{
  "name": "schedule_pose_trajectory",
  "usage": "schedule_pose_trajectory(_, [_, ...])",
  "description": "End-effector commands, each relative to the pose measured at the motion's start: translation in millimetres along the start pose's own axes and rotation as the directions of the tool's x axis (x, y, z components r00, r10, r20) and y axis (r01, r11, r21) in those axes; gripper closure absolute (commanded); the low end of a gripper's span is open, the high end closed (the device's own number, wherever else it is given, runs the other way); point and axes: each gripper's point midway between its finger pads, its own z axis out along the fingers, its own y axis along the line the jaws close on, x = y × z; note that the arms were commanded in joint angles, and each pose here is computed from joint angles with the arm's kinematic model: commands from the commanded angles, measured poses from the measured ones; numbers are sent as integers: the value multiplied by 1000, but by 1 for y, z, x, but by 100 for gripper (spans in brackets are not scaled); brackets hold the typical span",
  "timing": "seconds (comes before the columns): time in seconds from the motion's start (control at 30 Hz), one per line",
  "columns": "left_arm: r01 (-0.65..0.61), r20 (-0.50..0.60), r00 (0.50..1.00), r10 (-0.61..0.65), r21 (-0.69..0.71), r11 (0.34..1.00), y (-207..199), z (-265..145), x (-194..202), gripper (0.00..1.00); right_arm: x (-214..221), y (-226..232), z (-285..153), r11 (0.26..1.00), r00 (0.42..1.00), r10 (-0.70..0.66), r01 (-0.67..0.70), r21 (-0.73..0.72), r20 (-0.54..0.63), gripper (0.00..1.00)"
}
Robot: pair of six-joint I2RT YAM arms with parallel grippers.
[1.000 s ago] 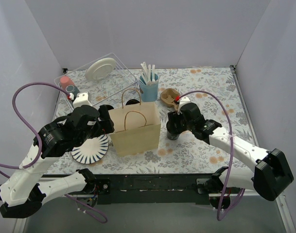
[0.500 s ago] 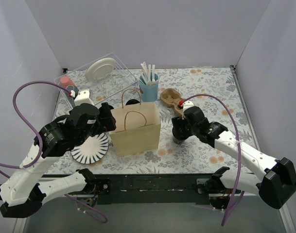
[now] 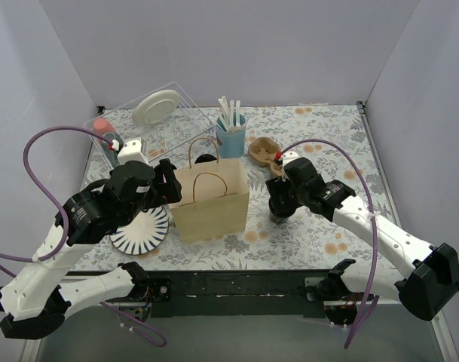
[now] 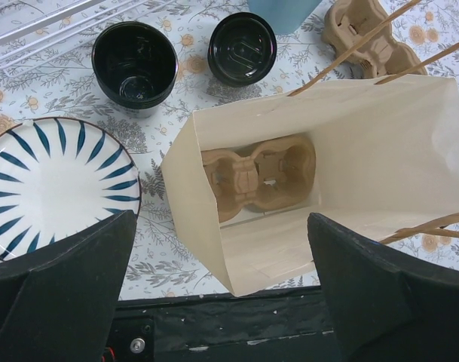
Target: Pack the takeout coffee
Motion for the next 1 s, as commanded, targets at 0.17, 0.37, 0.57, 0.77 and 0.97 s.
schedule_pose_trajectory(0.17, [1,41,999,-1,-12,1000,8,-3,-4,2,-12,5,1,999,997,-47,47,-7,-57,16])
schedule_pose_trajectory(0.37, [1,47,999,0,-17,1000,12,-6,-5,2,-7,3,7,998,995,-55,55,2,-88,17])
schedule_pose_trajectory(0.57, [14,44,999,-13,-15,1000,14,-7,-3,2,-3,3,12,998,993,-57,59,8,-99,22])
schedule_pose_trajectory(0.77, [15,-9,1000,-16,-5,1000,8,-3,8,7,0,-1,13,998,993,-56,59,27,-108,30])
schedule_pose_trajectory(0.97, [78,-27,996,-80,-65,995,9,3,10,25,4,-4,8,998,992,-52,57,39,-114,35])
